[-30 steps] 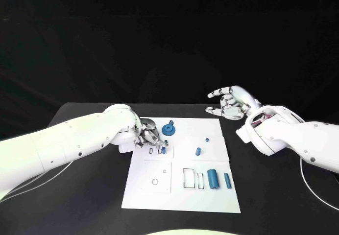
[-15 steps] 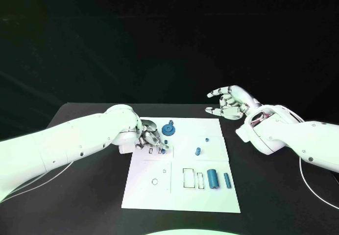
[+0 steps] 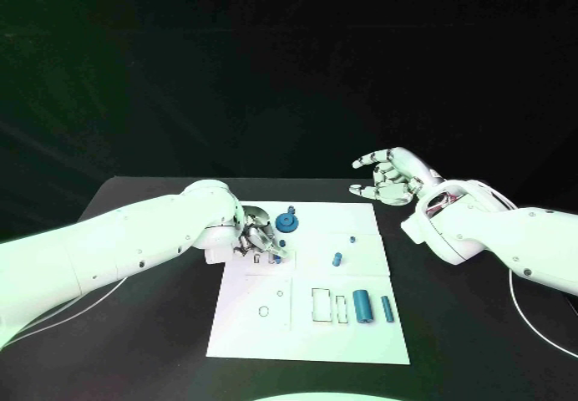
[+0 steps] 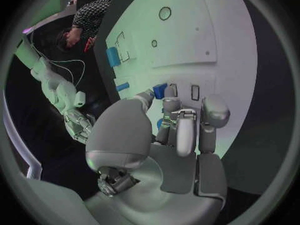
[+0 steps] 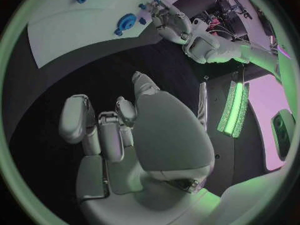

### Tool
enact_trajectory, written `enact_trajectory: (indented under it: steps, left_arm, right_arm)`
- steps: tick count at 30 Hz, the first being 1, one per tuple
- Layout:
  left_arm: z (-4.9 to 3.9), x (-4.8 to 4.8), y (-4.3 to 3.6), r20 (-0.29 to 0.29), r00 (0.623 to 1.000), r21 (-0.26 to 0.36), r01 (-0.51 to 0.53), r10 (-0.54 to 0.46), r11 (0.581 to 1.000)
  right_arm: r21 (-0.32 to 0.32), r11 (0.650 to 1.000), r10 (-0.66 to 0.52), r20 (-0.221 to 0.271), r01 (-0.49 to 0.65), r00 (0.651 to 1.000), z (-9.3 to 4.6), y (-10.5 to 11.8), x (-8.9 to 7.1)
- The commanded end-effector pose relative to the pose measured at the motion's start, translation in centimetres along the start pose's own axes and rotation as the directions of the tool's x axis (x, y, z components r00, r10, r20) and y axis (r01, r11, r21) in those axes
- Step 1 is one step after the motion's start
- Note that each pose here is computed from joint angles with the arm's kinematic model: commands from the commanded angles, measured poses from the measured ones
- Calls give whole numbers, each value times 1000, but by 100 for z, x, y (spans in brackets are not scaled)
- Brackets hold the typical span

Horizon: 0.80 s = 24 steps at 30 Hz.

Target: Assemble the parts on the task board

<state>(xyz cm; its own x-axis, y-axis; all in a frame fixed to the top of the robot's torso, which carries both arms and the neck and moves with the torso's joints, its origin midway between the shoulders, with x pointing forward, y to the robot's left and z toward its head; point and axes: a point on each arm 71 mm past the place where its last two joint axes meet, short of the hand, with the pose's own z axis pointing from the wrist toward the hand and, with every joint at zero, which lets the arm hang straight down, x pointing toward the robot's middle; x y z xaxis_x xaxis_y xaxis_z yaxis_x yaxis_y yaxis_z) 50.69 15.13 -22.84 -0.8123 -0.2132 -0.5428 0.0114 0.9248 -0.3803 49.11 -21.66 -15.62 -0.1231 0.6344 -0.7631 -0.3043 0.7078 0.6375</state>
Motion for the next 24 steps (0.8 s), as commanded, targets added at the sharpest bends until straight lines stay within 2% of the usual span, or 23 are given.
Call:
enact_trajectory:
  steps: [1,13,24]
  left_arm:
    - [3,11,-25,-16,1000,8,5,-5,1000]
    - [9,25,-31,-31,1000,11,1,-1,1000]
    - [-5,20,10,-33,999,7,29,-29,1000]
  right_arm:
    - [-4,1000,-11,-20,11,1000,2,5,17]
    - [1,1000,-11,-28,11,1000,4,-2,25]
    - [5,1000,-16,-35,17,999,6,-21,34]
